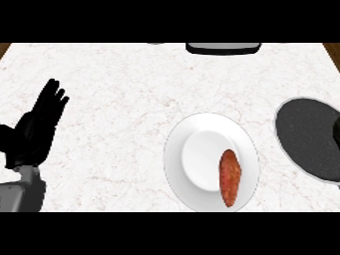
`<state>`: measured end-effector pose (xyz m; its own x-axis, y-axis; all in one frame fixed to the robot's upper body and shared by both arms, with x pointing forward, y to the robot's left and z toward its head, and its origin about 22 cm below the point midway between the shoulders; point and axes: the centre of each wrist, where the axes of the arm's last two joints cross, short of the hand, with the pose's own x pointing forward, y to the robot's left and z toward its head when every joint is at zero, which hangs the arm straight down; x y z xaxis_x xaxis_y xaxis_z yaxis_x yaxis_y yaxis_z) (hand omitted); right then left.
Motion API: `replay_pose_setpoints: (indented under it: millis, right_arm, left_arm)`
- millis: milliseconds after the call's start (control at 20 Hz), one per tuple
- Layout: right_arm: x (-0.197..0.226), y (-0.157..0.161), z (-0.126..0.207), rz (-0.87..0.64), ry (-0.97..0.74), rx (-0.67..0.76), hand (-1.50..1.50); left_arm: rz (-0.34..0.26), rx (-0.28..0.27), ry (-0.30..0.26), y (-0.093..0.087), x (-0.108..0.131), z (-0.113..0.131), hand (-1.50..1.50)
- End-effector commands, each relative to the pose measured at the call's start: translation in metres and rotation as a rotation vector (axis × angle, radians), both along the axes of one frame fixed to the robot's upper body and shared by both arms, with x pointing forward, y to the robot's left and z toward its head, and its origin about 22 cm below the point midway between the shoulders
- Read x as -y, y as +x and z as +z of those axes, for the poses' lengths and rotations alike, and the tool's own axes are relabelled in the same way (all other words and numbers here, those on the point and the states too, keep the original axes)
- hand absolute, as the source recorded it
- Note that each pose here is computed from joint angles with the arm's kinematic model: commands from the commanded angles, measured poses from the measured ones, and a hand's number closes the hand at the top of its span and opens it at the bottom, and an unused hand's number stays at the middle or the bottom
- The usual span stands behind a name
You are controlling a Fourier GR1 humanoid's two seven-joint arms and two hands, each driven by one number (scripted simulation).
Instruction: Pick the squash from the plate and place it in the pan
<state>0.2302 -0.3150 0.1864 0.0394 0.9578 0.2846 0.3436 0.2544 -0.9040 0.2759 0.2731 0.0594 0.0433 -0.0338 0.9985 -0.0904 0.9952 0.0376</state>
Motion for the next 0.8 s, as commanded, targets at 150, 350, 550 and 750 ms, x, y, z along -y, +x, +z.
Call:
replay_pose_setpoints:
  millis: [150,350,550,750]
  right_arm:
    - [0.064,0.030,-0.069,0.058,0.040,-0.021,1.50]
    - [0.093,0.055,-0.084,0.109,0.074,-0.066,1.50]
    - [0.083,0.073,-0.117,0.139,0.049,-0.091,1.50]
    - [0.074,0.094,-0.138,0.055,0.085,-0.210,1.50]
  left_arm:
    - [-0.021,-0.005,-0.007,-0.009,0.002,-0.002,0.00]
    - [-0.010,0.015,0.018,-0.016,-0.006,-0.006,0.00]
    - [-0.014,0.001,0.013,0.001,0.001,-0.015,0.00]
    - [0.007,0.009,0.003,0.018,0.005,0.004,0.00]
